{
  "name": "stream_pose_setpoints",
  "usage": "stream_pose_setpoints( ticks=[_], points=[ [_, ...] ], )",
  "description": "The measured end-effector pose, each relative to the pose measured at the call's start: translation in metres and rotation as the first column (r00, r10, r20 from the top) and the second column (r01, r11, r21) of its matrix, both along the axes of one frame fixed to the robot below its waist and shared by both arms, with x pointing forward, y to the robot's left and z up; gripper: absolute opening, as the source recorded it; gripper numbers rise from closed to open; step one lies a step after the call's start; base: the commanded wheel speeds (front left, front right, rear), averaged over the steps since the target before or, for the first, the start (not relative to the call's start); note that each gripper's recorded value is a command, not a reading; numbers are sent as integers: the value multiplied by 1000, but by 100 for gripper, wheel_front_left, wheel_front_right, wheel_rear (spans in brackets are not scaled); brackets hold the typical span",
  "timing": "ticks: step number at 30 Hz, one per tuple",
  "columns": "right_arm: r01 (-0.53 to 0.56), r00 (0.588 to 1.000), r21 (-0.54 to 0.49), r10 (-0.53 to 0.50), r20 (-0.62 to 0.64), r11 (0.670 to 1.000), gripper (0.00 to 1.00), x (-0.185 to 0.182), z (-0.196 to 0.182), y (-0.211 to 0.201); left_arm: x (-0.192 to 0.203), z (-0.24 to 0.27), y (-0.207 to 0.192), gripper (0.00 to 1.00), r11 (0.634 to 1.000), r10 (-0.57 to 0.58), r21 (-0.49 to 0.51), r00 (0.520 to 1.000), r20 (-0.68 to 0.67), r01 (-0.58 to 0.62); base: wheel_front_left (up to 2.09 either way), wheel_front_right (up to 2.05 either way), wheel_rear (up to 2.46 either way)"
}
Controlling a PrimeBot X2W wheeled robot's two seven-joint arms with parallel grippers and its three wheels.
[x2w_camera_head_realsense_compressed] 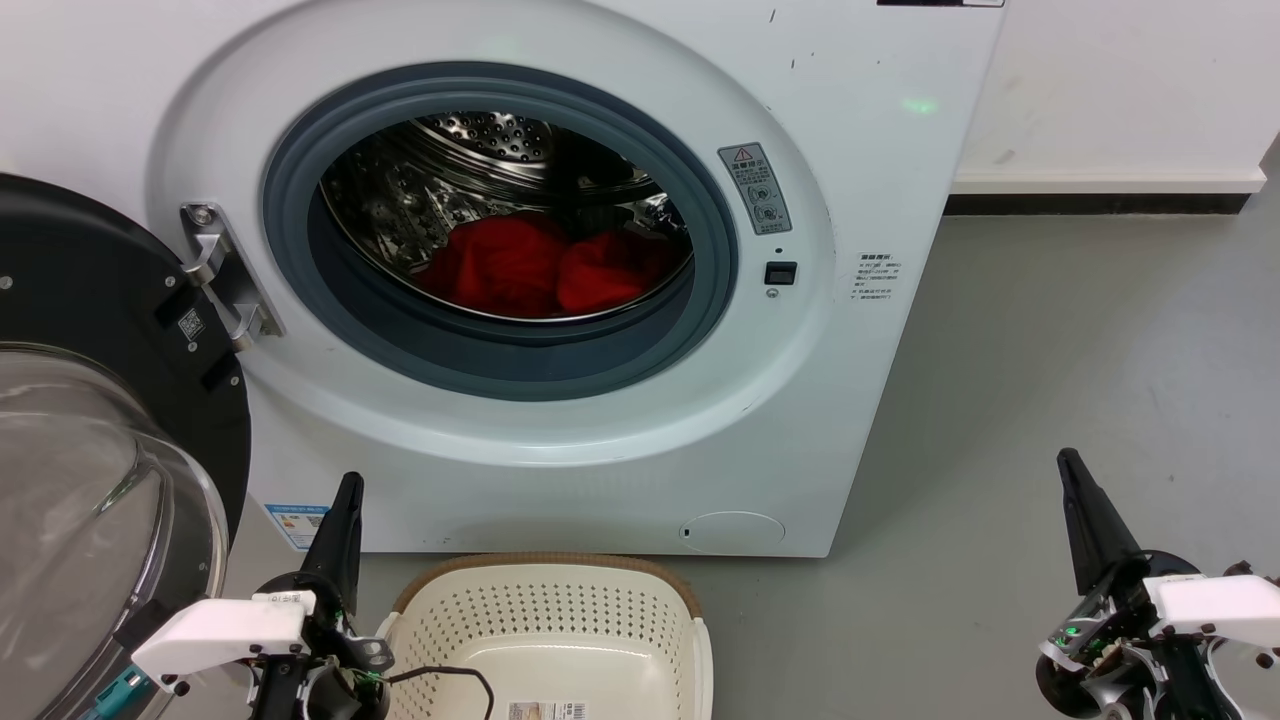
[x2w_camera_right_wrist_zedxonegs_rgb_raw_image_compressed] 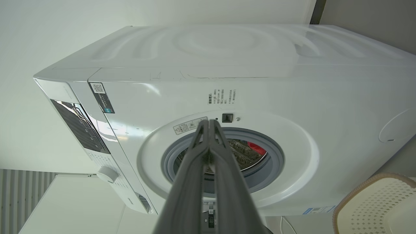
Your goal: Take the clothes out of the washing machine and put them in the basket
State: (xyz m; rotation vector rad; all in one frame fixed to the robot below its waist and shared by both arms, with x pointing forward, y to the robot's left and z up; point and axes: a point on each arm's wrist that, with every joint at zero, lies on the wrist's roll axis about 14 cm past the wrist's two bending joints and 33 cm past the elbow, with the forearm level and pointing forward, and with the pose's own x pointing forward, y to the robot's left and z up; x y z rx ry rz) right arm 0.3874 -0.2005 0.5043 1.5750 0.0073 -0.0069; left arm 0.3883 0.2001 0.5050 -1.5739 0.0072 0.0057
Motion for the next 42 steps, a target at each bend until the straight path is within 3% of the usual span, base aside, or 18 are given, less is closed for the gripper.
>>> stream_pose_setpoints(
  ticks=[40, 41, 42],
  points=[
    [0, 1000, 0, 0, 0, 1000, 0, 0, 0, 0, 0, 0, 0, 0, 1000, 0, 0, 1000, 0, 0, 0, 0, 0],
    [1, 1000, 3, -1, -30, 1000, 100, -4, -10, 0, -4, -11, -1, 100, 1000, -1, -4, 999, -34, 1, 0, 0, 0],
    [2, 999, 4, -2, -48, 1000, 100, -7, -16, 0, -7, -18, -1, 100, 1000, -1, -6, 999, -53, 1, 0, 0, 0]
  ],
)
